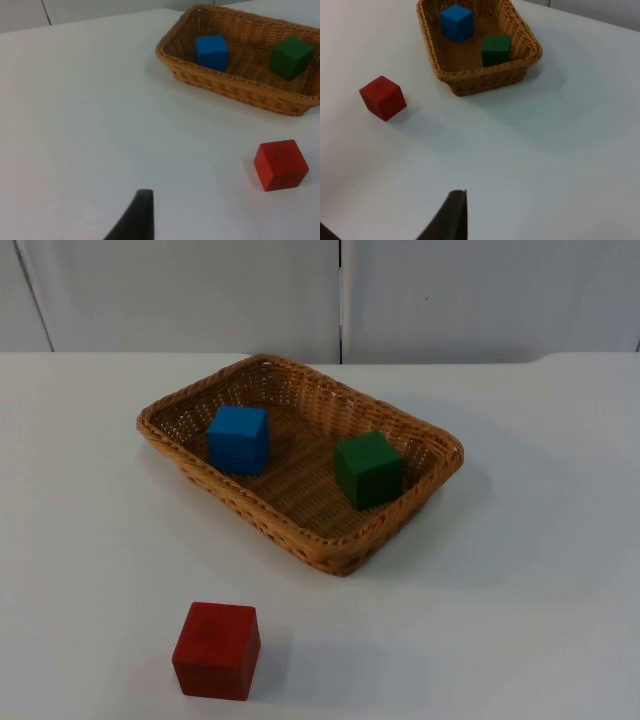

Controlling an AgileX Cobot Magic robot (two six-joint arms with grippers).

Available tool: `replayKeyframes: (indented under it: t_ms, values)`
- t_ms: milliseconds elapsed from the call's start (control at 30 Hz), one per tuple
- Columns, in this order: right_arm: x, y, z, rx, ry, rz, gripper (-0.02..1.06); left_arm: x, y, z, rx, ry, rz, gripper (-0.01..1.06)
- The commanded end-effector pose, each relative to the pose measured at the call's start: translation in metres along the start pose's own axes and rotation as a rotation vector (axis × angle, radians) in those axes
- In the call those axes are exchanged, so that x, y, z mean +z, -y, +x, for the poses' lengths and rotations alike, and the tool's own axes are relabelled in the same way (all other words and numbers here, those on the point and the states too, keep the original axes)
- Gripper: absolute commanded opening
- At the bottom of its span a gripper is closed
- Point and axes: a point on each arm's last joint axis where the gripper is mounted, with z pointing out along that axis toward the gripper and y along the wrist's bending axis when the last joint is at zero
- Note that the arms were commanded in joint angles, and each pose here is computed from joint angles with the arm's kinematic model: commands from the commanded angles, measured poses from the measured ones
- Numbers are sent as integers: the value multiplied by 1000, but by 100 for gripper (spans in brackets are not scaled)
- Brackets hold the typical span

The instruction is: Pick up one cube with each hand and place exactly two cubes into the same basket, leaving the remaining cube outside.

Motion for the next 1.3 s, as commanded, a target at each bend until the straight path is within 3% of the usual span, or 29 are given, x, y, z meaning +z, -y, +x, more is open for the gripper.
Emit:
replayKeyframes:
  t_ms: [0,800,1267]
  values:
    - [0,0,0,-3,7,0,105,1,0,0,-4,8,-1,105]
    - [0,0,0,8,7,18,105,1,0,0,-4,8,-1,105]
    - [0,-3,0,160,5,309,105,1,0,0,-4,8,-1,105]
